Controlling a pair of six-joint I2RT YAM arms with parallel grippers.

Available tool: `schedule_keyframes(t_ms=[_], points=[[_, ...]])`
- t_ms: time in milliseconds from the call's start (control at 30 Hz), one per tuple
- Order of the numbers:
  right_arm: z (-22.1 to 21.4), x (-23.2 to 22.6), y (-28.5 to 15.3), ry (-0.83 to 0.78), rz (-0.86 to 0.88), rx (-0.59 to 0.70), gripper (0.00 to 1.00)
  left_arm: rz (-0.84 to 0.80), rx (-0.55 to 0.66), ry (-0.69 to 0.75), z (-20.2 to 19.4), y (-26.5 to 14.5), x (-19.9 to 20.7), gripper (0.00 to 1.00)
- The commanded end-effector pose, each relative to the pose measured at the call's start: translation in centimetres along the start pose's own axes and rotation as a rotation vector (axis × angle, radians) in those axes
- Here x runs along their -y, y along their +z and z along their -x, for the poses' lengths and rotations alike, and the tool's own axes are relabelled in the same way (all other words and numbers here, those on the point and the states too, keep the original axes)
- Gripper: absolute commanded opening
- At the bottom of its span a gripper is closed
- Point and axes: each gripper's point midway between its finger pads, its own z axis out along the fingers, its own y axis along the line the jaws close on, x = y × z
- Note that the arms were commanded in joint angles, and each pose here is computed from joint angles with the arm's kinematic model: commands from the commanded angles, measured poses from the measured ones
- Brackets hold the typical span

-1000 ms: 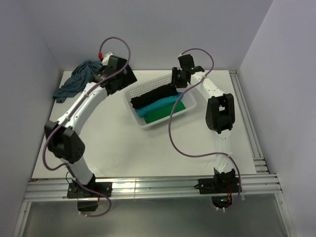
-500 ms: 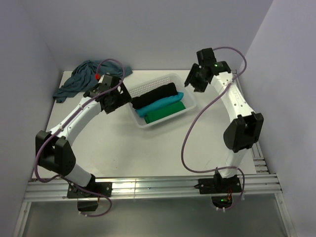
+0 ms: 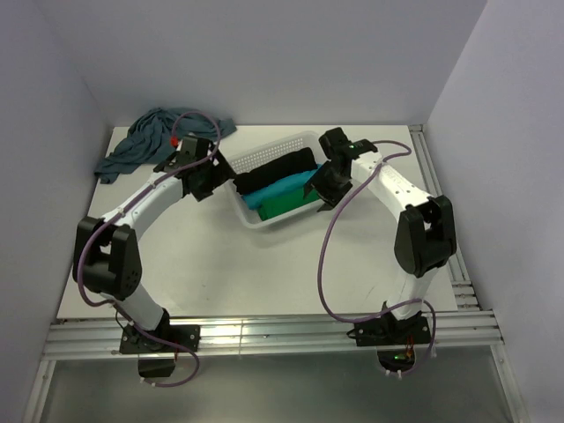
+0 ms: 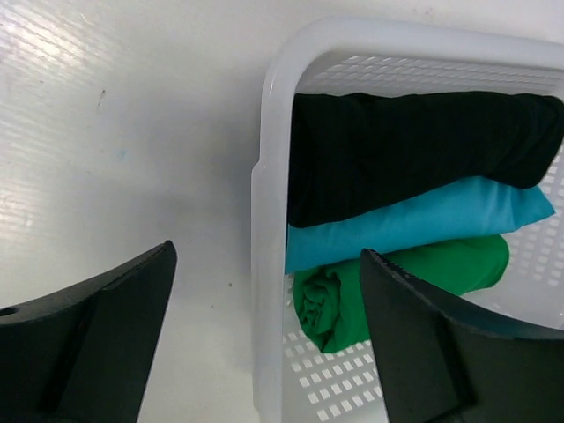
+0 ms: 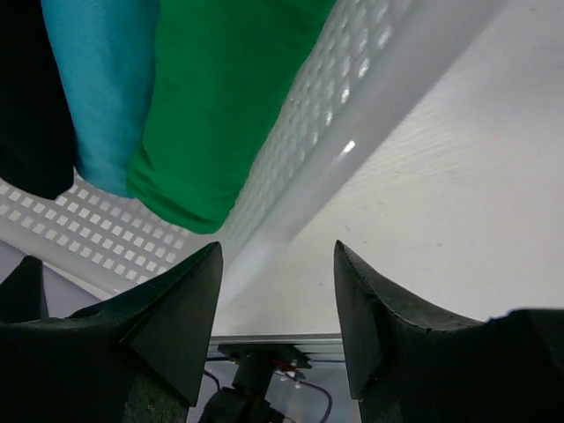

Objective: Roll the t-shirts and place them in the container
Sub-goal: Place the rolled tshirt into the container

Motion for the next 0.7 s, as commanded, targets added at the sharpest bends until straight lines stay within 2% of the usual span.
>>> schedule_keyframes(t_ms=[0,67,100,133,200,300,333,400,467,567,600,667], points=[[0.2,-1.2,2.1,0.088,0.012,-0.014,0.61,-0.059,0.000,-0.008,0.0,1.5,1.5,0.87],[-0.2,-0.9,2.8,0.100,-0.010,-0.020,0.59,-0.051,-0.009,-0.003,0.0,2.4,1.5,0.79],[-0.4,-0.8,3.1,0.105,-0.008,-0.017,0.57,-0.047,-0.009,-0.003,0.0,2.8,1.5,0.69],[-0.2,-1.3,3.3,0.129,0.016,-0.007,0.49,-0.045,-0.002,-0.002,0.2,3.0,1.7,0.64],[-0.6,-0.8,4.5,0.157,0.020,-0.016,0.40,-0.051,0.001,0.005,0.4,4.1,1.9,0.55],[-0.8,-0.5,5.8,0.192,-0.001,-0.039,0.03,-0.064,-0.017,0.015,0.3,5.9,2.7,0.41],[-0.6,-0.5,5.8,0.211,-0.005,-0.036,0.00,-0.088,-0.006,0.020,1.0,6.1,3.7,0.37],[0.3,-0.6,5.3,0.236,0.010,0.001,0.00,-0.118,-0.008,0.035,1.1,7.2,4.8,0.34],[0.9,-0.1,5.2,0.281,0.014,0.021,0.00,-0.188,-0.007,0.057,1.2,7.5,7.1,0.38],[3.0,0.6,4.6,0.369,0.038,0.056,0.00,-0.274,0.001,0.080,1.7,7.3,10.5,0.70],[4.3,1.1,4.3,0.407,0.044,0.075,0.00,-0.299,0.023,0.079,2.7,6.6,11.8,0.84],[5.8,1.7,4.2,0.461,0.047,0.092,0.00,-0.371,0.044,0.088,3.6,4.9,13.7,0.93]])
